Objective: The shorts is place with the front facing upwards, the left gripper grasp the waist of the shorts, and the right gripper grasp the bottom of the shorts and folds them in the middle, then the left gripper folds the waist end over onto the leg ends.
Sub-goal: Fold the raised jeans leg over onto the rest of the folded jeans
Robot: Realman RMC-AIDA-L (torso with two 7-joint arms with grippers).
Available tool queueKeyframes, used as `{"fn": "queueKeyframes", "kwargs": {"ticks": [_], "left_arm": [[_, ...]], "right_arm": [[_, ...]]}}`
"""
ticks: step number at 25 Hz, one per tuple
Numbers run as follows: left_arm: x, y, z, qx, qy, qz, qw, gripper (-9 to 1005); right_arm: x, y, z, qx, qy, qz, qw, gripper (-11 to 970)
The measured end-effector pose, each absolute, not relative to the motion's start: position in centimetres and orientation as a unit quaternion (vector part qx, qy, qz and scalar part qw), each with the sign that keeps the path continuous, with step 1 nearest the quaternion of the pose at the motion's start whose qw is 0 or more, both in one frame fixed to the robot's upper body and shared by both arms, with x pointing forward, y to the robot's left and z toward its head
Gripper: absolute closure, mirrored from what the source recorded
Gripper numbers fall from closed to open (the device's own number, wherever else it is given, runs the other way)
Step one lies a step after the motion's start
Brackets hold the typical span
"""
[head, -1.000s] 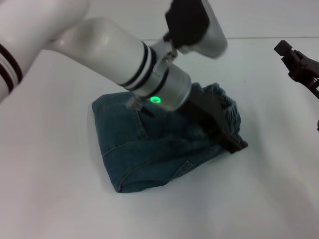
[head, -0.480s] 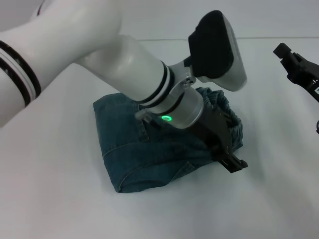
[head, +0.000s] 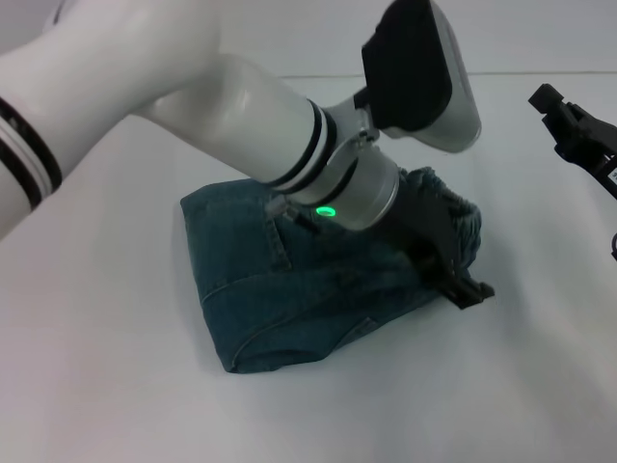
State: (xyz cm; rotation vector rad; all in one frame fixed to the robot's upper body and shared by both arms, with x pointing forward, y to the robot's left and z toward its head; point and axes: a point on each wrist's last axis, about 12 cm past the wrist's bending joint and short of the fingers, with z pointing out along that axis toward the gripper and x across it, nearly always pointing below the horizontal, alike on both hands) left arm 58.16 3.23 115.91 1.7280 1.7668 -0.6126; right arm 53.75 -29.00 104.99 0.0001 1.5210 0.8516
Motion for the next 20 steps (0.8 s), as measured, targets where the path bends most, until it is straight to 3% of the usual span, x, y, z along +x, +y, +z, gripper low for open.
{"fn": "queueKeyframes", "kwargs": {"ticks": [14, 20], "left_arm": [[58.9, 4.1, 116.1, 0.608, 0.672, -0.225, 0.359, 135], [59.1, 5.2, 116.5, 0.56, 0.677, -0.26, 0.401, 137]], "right_arm": [[53.8, -29.2, 105.0, 0.006, 0.667, 0.366, 0.649, 947], [53.8, -29.3, 104.9, 0.006, 0.669, 0.361, 0.65, 947]]}}
